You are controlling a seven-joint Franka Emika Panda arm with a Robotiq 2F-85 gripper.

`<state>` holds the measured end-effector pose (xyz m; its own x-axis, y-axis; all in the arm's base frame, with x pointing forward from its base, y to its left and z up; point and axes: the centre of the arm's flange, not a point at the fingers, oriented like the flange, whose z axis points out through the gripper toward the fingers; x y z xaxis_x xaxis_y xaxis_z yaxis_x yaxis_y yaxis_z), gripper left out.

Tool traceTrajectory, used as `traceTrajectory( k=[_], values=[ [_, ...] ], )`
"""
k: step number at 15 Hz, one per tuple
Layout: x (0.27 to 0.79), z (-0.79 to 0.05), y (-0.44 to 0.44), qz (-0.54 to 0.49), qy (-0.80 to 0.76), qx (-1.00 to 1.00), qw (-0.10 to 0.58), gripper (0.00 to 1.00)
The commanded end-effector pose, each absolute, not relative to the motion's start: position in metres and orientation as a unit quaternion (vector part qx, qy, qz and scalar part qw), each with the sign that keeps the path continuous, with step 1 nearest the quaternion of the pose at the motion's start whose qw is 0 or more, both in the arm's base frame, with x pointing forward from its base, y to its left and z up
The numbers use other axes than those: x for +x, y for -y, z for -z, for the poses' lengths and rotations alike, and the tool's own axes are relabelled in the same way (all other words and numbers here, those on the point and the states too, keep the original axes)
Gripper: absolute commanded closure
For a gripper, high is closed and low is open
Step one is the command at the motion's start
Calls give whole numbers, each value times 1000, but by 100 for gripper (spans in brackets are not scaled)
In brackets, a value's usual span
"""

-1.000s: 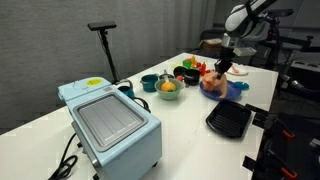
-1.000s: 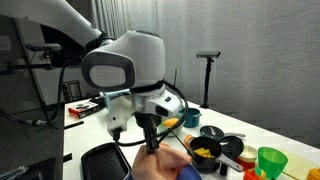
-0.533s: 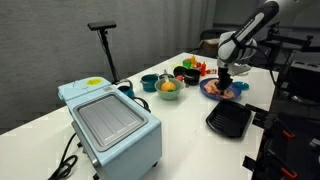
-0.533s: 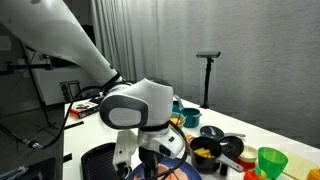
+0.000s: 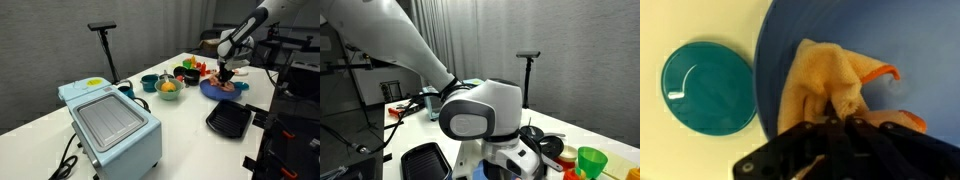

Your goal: Use the orange towel to wipe the black pot, green bowl and blue plate

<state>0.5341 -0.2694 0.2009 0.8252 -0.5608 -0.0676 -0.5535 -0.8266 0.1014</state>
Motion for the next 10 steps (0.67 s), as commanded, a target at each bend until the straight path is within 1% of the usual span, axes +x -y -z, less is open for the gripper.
traceTrajectory(
  k=[1, 4, 10],
  values=[
    [552, -201, 303, 23, 331, 943, 25, 99],
    [555, -205, 298, 8, 335, 942, 9, 99],
    [562, -216, 248, -13, 286, 958, -11, 99]
  ],
)
